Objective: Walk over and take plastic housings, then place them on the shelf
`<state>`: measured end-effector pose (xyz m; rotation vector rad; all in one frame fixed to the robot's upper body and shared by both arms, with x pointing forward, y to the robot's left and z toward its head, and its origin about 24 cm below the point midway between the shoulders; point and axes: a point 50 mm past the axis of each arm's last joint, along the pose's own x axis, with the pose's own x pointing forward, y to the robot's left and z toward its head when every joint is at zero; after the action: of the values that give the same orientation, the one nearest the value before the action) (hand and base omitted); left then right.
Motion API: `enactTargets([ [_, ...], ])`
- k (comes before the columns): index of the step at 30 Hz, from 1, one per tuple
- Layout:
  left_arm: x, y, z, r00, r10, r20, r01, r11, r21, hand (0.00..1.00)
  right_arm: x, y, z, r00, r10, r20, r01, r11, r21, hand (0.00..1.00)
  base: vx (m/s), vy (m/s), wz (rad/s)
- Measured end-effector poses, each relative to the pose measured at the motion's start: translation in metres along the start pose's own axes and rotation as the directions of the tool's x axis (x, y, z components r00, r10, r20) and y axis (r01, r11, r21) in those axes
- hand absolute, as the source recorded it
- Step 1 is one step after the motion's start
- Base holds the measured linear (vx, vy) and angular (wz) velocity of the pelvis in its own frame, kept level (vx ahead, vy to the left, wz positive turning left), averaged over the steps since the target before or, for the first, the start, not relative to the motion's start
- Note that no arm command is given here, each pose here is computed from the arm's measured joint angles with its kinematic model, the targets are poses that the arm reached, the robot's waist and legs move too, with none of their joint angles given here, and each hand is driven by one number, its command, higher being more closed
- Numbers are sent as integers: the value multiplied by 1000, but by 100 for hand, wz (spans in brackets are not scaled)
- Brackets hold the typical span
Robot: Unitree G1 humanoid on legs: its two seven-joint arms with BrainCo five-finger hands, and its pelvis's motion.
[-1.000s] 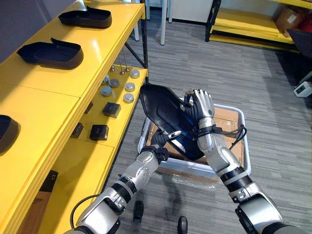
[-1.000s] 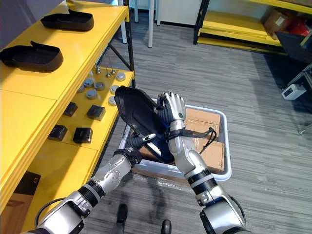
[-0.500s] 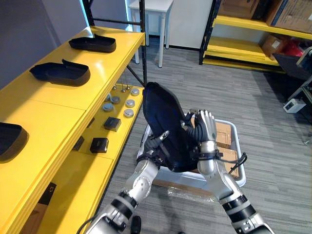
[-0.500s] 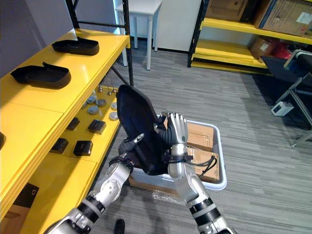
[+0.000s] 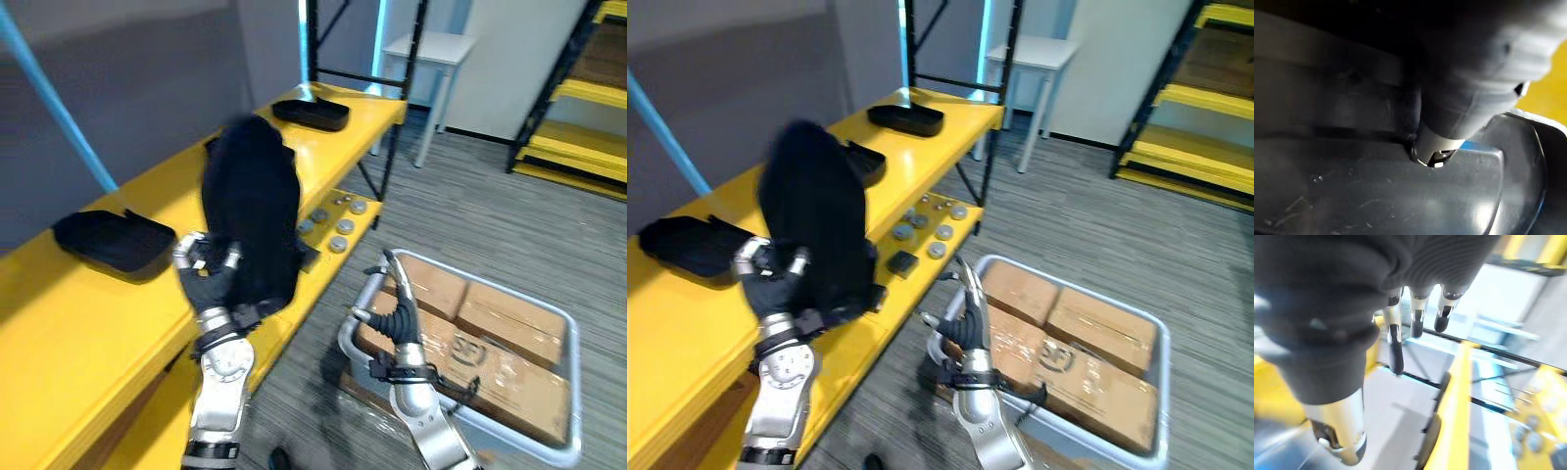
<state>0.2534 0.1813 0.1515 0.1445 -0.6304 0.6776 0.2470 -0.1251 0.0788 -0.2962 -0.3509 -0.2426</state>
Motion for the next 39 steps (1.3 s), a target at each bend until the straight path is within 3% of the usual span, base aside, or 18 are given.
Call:
enactTargets([
  [3, -4, 7, 8, 997, -20, 78, 13, 997, 80, 100, 4, -11, -1, 997, -70, -18, 71, 997, 26, 0, 345, 220, 124],
  [10, -11, 16, 13, 994, -4, 105, -8, 994, 111, 100, 9, -24, 14, 991, -131, 35, 127, 986, 106, 0, 245, -114, 164],
  [14, -26, 42, 15, 995, 48, 85, -60, 987, 149, 100, 8, -40, 6, 986, -165, 19, 163, 984, 70, 0, 167, -238, 118],
  [25, -33, 64, 2, 983, 144, -116, -151, 987, -50, 100, -1, -69, -6, 969, -239, -65, 245, 964, 102, 0, 93, 33, 99],
  [30, -22, 75, -8, 986, 100, -131, -111, 991, -75, 100, 1, -66, -8, 958, -269, -97, 281, 948, 151, 0, 46, 506, 12],
  [32, -16, 74, -14, 990, 25, -136, -33, 998, -62, 100, 2, -56, -3, 967, -240, -91, 253, 949, 190, 0, 0, 470, 17],
  [39, 3, 39, -15, 981, -163, -104, 141, 971, -191, 100, -5, -45, -6, 980, -155, -128, 178, 964, 196, 0, -29, 313, -34],
])
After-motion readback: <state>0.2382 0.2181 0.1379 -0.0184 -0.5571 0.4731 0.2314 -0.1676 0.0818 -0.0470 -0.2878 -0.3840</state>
